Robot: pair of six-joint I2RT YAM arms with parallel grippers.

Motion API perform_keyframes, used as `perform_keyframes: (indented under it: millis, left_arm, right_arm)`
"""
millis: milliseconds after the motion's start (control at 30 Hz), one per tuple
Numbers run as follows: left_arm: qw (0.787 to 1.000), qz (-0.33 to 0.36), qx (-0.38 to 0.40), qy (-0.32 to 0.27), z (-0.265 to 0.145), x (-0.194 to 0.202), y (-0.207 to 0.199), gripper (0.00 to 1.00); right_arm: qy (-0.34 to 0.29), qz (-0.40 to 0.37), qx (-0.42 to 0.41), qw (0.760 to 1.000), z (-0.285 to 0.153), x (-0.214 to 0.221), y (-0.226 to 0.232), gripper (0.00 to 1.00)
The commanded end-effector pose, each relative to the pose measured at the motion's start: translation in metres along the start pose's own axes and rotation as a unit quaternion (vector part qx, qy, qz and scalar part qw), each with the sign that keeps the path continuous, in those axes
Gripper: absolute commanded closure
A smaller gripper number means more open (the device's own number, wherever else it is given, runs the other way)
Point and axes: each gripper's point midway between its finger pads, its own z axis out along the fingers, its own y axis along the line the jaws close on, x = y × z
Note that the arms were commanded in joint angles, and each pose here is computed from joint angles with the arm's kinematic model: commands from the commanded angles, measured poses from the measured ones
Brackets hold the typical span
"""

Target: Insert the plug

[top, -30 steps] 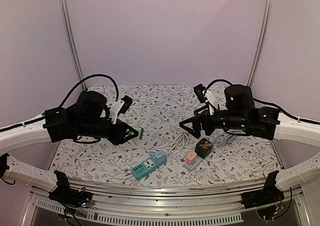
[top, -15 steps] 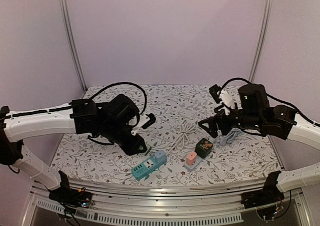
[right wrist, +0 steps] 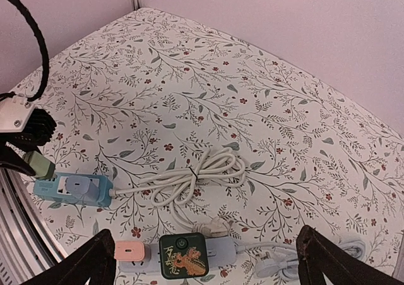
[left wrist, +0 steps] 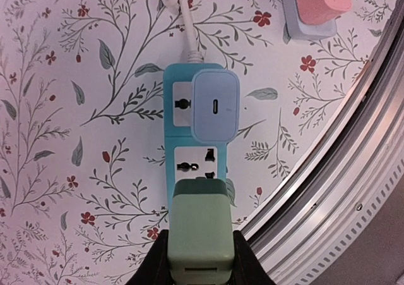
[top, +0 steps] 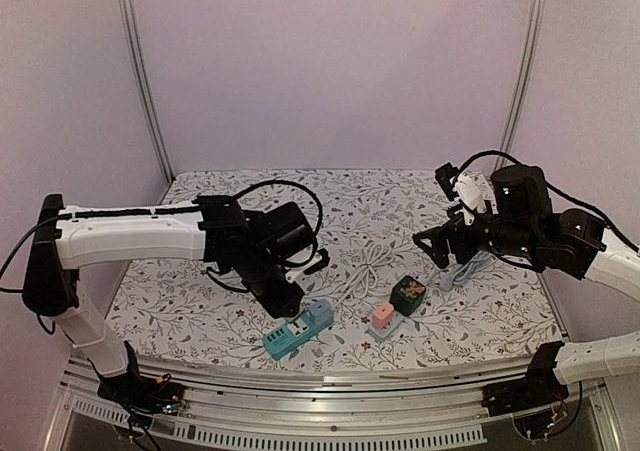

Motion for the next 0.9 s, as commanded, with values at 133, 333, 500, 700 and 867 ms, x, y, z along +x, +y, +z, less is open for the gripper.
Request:
perform_keyframes:
  millis: [133, 333, 500, 700, 867]
  left_arm:
    - [0.998, 0.008, -0.027, 0.052, 0.012, 0.005, -0.004, 1.00]
    - [0.996, 0.009, -0.036, 0.082, 0.025, 0.007, -0.008, 1.00]
    - [0.994, 0.014, -0.035, 0.098, 0.037, 0.008, -0.015, 1.00]
    - [0.992, 0.023, -0.043, 0.112, 0.044, 0.011, -0.014, 1.00]
    - [0.992, 0.023, -0.045, 0.113, 0.045, 0.010, -0.014, 1.00]
  right_arm:
    - [0.021, -0.005, 0.024, 0.999, 0.004, 0.009, -0.010, 0.01]
    - [0.023, -0.005, 0.032, 0.999, 0.004, 0.011, -0.013, 0.01]
    - [0.026, -0.005, 0.034, 0.999, 0.004, 0.013, -0.013, 0.01]
    - [0.028, -0.005, 0.034, 0.999, 0.004, 0.014, -0.013, 0.01]
    - [0.031, -0.005, 0.033, 0.999, 0.006, 0.015, -0.013, 0.01]
